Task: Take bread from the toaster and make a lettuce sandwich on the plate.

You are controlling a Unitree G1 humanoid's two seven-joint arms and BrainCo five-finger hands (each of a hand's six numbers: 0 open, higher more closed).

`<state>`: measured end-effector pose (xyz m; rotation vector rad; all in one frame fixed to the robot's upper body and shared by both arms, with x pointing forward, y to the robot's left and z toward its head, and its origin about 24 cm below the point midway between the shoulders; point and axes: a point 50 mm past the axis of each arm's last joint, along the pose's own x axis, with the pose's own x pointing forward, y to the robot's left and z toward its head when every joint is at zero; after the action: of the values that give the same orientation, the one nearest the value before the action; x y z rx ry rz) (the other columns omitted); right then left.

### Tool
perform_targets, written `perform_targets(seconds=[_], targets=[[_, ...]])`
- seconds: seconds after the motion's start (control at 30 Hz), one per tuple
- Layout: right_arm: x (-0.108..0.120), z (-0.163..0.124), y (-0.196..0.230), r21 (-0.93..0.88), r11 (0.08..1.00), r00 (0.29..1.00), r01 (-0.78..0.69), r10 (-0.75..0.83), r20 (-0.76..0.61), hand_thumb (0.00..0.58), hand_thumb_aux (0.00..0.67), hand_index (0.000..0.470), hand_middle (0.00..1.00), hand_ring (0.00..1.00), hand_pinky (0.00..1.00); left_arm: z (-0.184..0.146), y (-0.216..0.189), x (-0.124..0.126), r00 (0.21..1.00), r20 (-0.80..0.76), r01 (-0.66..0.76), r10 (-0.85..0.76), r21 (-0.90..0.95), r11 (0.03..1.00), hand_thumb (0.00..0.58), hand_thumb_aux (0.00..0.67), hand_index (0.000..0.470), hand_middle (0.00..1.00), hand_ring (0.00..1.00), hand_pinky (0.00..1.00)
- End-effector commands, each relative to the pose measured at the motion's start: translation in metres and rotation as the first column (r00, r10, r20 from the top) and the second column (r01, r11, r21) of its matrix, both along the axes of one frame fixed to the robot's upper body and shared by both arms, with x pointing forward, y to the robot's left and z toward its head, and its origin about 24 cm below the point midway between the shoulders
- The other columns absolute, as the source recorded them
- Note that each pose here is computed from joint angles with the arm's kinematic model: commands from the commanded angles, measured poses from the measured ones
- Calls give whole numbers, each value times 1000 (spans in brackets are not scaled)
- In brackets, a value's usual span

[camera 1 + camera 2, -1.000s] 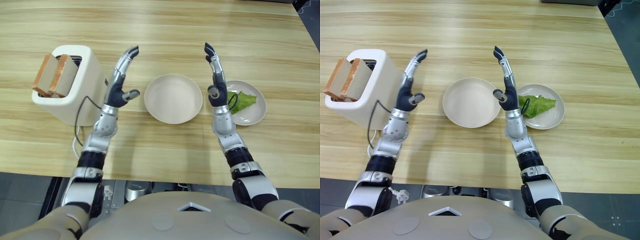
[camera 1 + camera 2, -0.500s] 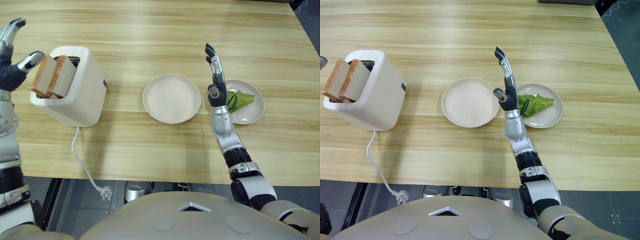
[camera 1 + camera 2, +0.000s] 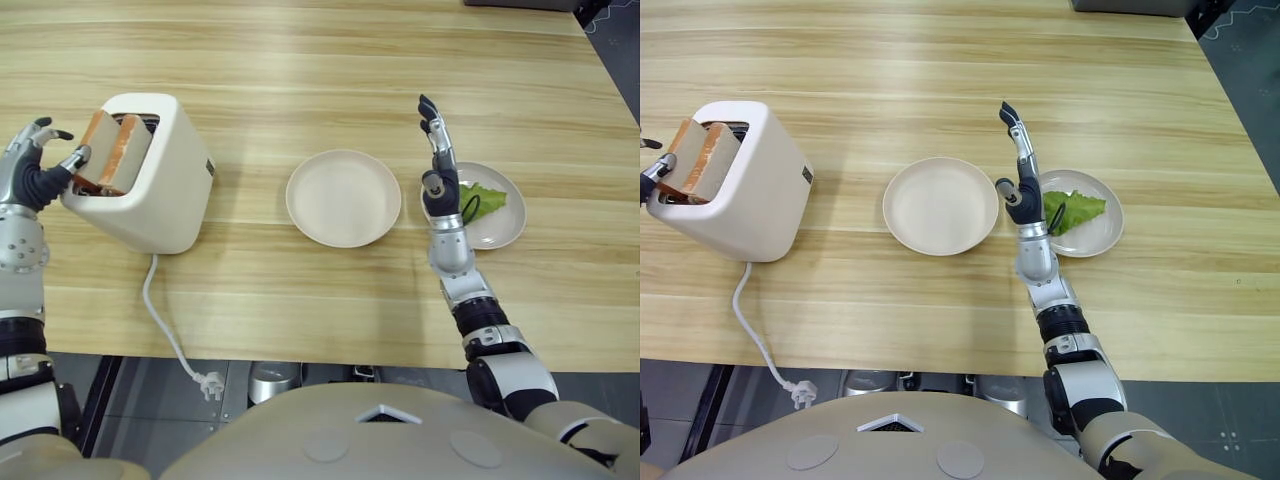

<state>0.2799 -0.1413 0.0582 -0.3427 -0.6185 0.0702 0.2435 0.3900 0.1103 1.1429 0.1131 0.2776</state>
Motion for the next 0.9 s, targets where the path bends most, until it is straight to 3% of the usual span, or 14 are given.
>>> perform_targets(seconds=[0.03,0.37,0.4,0.43,0.47,0.5,0.53,0.73,0.9], targets=[[1,-5,-3,11,1000,1000,18,-18,-25,0,0,0,0,0,0,-14,9,-6,998,-47,-44,43,-10,999,580,670,460,0,0,0],[7,-6,-1,9,1000,999,10,-10,-37,0,0,0,0,0,0,28,-6,3,963,268,33,-41,32,999,580,670,460,0,0,0],[7,-7,-1,9,1000,999,11,-11,-39,0,0,0,0,0,0,37,-9,4,945,321,46,-57,43,998,580,670,460,169,169,169],[8,-7,-2,8,1000,999,13,-12,-40,0,0,0,0,0,0,45,-12,5,925,372,61,-75,49,997,580,670,460,620,620,620],[9,-7,-2,8,1000,999,14,-14,-40,0,0,0,0,0,0,53,-17,7,904,417,80,-96,55,995,580,670,460,910,910,910],[9,-7,-2,6,1000,999,15,-14,-41,0,0,0,0,0,0,64,-24,10,874,467,111,-132,73,991,580,670,460,910,910,910],[10,-7,-2,5,1000,999,14,-14,-42,0,0,0,0,0,0,73,-31,12,845,508,137,-166,94,986,580,670,460,1000,1000,1000],[12,-8,2,-15,1000,999,-3,2,-41,0,0,0,0,0,0,102,-77,23,708,634,334,-311,88,939,580,670,460,1000,1000,1000],[16,-4,4,3,1000,999,-13,13,-34,0,0,0,0,0,0,88,-124,41,674,630,557,-385,-91,826,580,670,460,1000,1000,1000]])
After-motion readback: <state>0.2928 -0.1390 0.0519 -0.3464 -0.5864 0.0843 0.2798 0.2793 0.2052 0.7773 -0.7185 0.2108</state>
